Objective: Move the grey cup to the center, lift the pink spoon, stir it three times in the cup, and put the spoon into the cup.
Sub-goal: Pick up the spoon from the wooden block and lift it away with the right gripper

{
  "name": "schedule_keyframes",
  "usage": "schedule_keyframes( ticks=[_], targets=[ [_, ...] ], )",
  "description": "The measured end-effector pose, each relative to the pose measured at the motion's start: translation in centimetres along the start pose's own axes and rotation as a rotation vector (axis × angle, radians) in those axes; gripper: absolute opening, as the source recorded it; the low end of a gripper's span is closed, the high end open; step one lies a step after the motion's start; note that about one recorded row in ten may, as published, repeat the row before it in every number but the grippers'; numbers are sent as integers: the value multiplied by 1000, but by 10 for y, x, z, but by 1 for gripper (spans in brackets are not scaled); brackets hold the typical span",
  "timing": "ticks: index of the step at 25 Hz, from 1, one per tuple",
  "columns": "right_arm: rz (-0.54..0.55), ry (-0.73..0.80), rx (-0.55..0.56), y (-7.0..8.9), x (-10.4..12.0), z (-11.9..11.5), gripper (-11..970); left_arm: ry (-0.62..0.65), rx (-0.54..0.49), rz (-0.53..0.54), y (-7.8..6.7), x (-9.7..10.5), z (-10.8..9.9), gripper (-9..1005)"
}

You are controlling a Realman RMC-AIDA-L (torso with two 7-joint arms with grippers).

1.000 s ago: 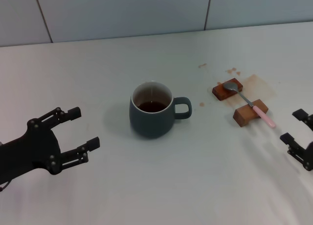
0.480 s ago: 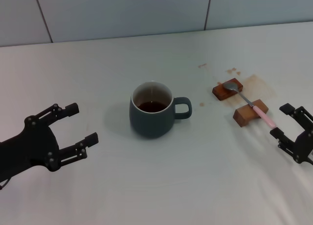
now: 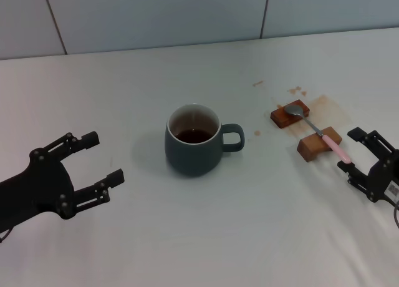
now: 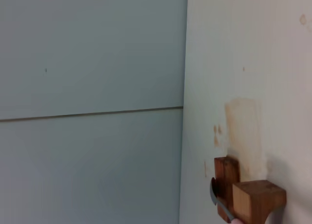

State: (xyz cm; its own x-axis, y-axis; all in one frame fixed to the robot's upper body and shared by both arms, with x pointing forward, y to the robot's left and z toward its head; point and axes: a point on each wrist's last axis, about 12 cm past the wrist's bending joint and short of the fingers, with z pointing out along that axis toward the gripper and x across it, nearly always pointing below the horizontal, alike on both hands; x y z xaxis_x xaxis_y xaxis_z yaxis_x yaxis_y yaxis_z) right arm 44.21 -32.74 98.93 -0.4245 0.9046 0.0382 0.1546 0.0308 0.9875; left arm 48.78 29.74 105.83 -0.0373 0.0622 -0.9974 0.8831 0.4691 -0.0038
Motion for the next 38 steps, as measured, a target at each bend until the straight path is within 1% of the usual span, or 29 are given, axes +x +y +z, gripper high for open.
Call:
schedule_keyframes(
  ticks=[20, 38],
  targets=[
    [-23, 27, 4, 7, -1, 19, 741, -24, -9, 3, -1, 0, -1, 835],
    [-25, 20, 19, 6, -2, 20, 719, -32, -15, 4, -1, -1, -1, 835]
  ],
)
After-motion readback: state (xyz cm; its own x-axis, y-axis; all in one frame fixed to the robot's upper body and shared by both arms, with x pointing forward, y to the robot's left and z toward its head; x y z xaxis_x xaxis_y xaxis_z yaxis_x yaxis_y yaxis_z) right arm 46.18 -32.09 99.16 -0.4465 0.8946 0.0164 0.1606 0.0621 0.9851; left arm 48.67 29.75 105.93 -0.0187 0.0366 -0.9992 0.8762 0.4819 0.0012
